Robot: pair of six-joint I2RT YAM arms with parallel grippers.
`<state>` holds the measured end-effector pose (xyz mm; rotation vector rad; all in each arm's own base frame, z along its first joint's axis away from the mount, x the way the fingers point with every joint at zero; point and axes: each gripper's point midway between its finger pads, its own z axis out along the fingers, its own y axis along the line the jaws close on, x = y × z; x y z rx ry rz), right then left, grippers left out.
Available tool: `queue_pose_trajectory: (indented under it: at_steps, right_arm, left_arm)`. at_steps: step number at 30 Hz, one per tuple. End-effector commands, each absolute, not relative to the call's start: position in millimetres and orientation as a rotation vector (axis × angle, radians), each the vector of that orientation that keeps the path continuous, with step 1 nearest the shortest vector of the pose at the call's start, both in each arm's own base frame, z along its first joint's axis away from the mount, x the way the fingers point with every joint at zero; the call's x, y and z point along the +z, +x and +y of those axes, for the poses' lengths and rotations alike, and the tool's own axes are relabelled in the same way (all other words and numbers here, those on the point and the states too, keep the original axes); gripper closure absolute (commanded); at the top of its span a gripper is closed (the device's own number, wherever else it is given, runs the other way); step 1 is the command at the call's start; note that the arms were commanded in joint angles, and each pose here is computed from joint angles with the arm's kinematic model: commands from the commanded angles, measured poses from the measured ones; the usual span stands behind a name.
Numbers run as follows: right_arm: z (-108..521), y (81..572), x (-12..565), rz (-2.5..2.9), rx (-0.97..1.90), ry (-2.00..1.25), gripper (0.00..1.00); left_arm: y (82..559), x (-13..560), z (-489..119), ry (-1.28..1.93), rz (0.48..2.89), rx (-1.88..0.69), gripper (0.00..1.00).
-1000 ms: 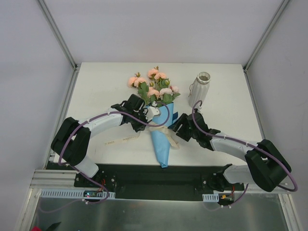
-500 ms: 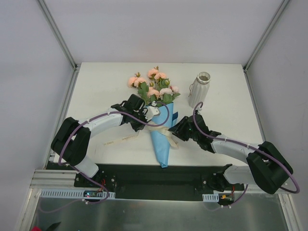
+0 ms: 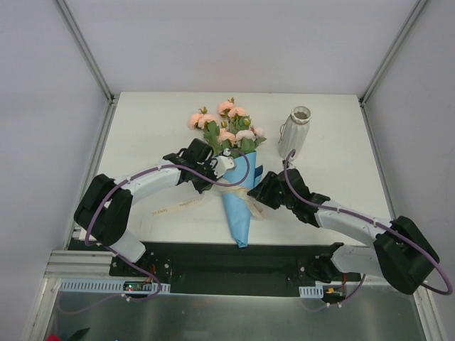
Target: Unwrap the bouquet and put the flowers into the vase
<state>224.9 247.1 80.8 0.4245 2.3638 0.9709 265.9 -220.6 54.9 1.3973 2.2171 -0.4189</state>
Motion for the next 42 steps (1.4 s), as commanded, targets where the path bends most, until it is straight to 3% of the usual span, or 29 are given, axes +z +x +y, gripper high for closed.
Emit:
queue_pose_trajectory:
  at_steps: [1,6,9,13,16,18,19,22,28,35,38,42]
  right_arm:
    - [264,226,88,2.399,0.964,0.286,0.50]
    - [267,232,91,2.380,0.945,0.259,0.51]
    - [266,235,95,2.359,0.938,0.260,0.58]
    - [263,236,98,2.344,0.923,0.270,0.76]
    - [263,236,95,2.354,0.919,0.268,0.81]
    - [263,233,91,2.378,0.907,0.252,0.75]
    - [263,234,93,2.379,0.895,0.239,0.59]
    - [250,232,89,2.396,0.779,0.204,0.35]
    - [247,230,85,2.395,0.757,0.181,0.31]
    - [268,238,79,2.401,0.837,0.189,0.38]
    - [273,242,84,2.378,0.859,0.189,0.45]
    - [273,244,91,2.348,0.871,0.183,0.63]
  left_arm:
    - [272,75,-226,1.394,2.155,-0.405,0.97]
    - [273,76,-227,1.392,2.156,-0.405,0.97]
    - [275,77,-227,1.392,2.154,-0.401,0.97]
    - [276,79,-227,1.390,2.150,-0.398,0.97]
    - [276,79,-228,1.391,2.147,-0.398,0.97]
    - [275,79,-227,1.391,2.151,-0.400,0.97]
    - [275,79,-228,1.392,2.151,-0.402,0.97]
    - [274,79,-227,1.394,2.151,-0.403,0.97]
    - [273,78,-227,1.400,2.152,-0.400,0.97]
    - [275,81,-227,1.396,2.150,-0.398,0.97]
    - [276,81,-227,1.394,2.151,-0.395,0.97]
    - [277,83,-228,1.397,2.143,-0.395,0.97]
